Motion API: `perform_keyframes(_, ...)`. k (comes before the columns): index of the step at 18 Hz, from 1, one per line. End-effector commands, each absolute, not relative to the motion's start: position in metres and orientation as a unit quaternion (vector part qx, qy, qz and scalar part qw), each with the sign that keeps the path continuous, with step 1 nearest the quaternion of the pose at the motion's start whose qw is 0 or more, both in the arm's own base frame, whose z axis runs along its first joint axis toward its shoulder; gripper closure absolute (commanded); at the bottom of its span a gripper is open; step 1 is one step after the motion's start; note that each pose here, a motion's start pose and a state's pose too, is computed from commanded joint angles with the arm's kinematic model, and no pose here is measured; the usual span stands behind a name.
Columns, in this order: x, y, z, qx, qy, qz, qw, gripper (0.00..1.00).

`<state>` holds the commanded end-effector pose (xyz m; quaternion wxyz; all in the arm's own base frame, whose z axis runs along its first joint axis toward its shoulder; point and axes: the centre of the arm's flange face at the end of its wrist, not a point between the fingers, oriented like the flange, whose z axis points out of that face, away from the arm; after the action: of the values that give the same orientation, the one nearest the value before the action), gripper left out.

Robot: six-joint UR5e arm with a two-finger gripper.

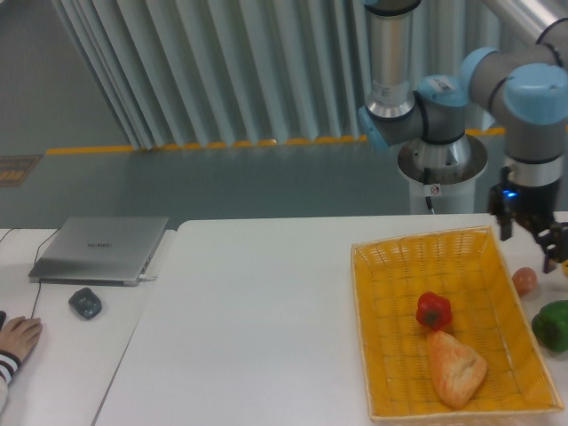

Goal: Place the red peppers in a basket

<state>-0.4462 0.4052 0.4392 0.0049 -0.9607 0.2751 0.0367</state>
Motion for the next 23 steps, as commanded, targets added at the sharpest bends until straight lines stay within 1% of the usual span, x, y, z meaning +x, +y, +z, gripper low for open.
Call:
perform_keyframes(4,-0.482,0.392,0.432,-0.951,0.306,0.034,0.001,0.0)
perform_keyframes(8,-0.505,0.385,0.425,-0.93,0.367,0.032,-0.001,0.0)
perform_keyframes(14,-0.517,0.388,0.4,-0.923,0.385,0.018,-0.003,0.0)
perform_keyframes(17,-0.527,0.394,0.381,-0.92,0.391,0.027,-0.001,0.0)
perform_keyframes(21,-0.538,0.392,0.377,-0.913,0.406,0.032,-0.001,0.0)
perform_keyframes(23,-0.543,0.388,0.371,-0.913,0.407,0.028,-0.002,0.0)
